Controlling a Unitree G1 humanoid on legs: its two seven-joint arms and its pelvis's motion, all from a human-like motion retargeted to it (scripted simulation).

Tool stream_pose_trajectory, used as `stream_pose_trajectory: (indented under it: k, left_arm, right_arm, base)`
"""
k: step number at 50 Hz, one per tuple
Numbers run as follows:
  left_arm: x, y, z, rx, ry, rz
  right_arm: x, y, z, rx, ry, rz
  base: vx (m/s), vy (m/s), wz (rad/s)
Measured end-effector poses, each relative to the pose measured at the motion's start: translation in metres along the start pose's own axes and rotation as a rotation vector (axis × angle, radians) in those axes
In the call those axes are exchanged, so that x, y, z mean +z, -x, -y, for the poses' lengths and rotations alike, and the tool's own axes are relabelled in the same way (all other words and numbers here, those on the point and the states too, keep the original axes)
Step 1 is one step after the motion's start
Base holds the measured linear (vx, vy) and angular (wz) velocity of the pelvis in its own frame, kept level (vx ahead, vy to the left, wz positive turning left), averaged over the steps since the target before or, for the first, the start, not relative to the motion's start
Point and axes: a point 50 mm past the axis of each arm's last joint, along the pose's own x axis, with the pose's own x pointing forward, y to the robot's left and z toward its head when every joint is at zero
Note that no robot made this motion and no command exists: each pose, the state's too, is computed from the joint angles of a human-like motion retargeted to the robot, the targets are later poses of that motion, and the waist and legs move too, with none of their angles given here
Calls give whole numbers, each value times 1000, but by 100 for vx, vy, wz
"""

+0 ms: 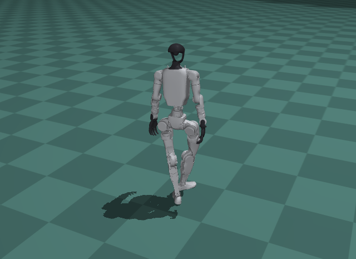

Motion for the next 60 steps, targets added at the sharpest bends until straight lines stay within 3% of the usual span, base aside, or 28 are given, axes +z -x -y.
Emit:
stream_pose_trajectory:
  k: [5,13,20,24,30,33,39,52,60]
  left_arm:
    - [-18,4,25,-24,247,105]
    - [-73,10,56,-171,5,-165]
    - [-99,20,91,-201,14,-243]
    - [-115,33,122,-448,-11,-320]
    - [-135,52,130,-886,-70,-471]
    - [-138,51,118,-868,-104,-510]
    - [-105,27,92,-609,-95,-387]
    - [42,4,-11,-213,98,78]
    - [119,27,-60,-58,10,350]
  right_arm:
    - [-47,2,8,37,-1,-229]
    - [-85,-2,-15,116,-108,-310]
    - [-16,-4,-14,16,-113,-4]
    - [33,6,-1,-40,-60,179]
    - [95,34,22,-142,75,435]
    - [105,39,22,-186,97,482]
    - [78,21,0,-111,16,428]
    - [-67,-10,-32,119,-49,-160]
    - [-115,-2,-44,360,-251,-354]
  base:
    - [4,-1,-119]
    - [22,-19,-5]
    - [12,-20,-64]
    - [-13,22,92]
    - [6,-3,-3]
    - [25,-28,-17]
    - [22,8,-12]
    - [32,-4,30]
    - [69,-23,12]
